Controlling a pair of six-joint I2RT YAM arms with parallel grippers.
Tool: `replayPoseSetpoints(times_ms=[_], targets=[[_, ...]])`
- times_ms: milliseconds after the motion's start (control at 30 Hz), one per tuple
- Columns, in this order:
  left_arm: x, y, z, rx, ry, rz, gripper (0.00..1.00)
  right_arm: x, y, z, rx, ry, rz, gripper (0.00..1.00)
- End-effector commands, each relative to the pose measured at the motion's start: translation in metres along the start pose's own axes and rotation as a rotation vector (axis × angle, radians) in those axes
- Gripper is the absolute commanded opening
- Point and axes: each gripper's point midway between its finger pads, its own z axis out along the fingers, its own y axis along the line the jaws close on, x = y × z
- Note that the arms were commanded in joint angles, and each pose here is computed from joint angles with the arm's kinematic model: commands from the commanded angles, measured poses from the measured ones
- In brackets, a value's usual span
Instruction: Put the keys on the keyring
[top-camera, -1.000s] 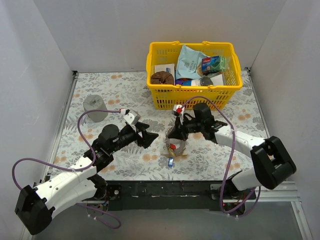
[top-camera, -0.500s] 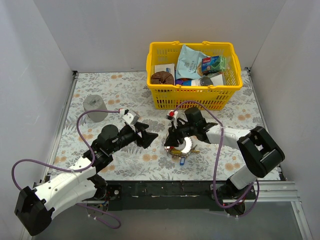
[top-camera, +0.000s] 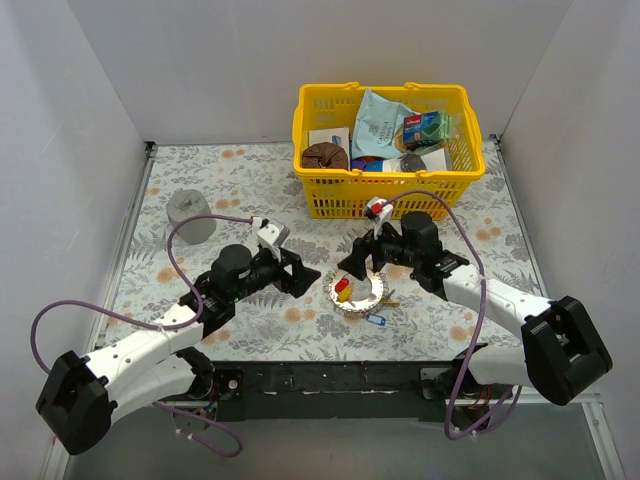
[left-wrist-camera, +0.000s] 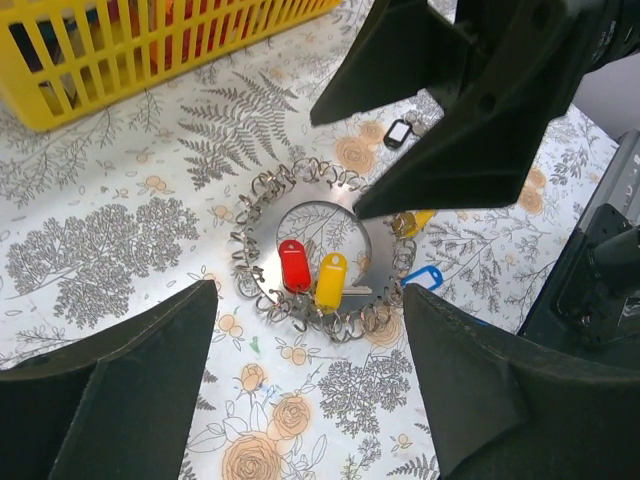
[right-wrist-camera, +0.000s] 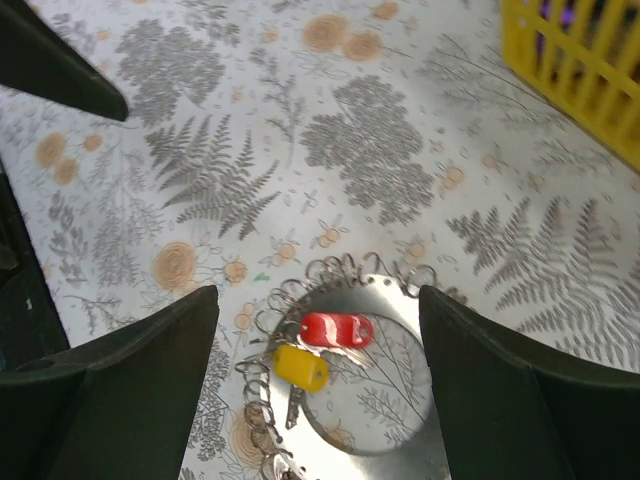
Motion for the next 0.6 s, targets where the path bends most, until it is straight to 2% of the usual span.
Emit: replayPoseSetpoints(times_ms=[0, 167, 400, 567], targets=[[-0.011, -0.002, 0.008, 0.007, -0.020, -0.010, 0.76, 0.017, -0.038, -0.015, 0.202, 0.019, 0.146, 0.88], [-0.004, 0.010, 0.022, -0.058, 0.017, -0.066, 0.86, 0.039, -0.058, -0.033, 0.284, 0.038, 0.241, 0.88], [0.024, 0.023, 0.049, -0.100, 0.171, -0.154, 0.87, 0.057, -0.058, -0.042, 0.291, 0.061, 0.277, 0.88], [0.052, 0.043, 0.054, -0.125, 0.273, -0.295, 0.88, 0.066, -0.056, -0.037, 0.259, 0.096, 0.282, 0.88]])
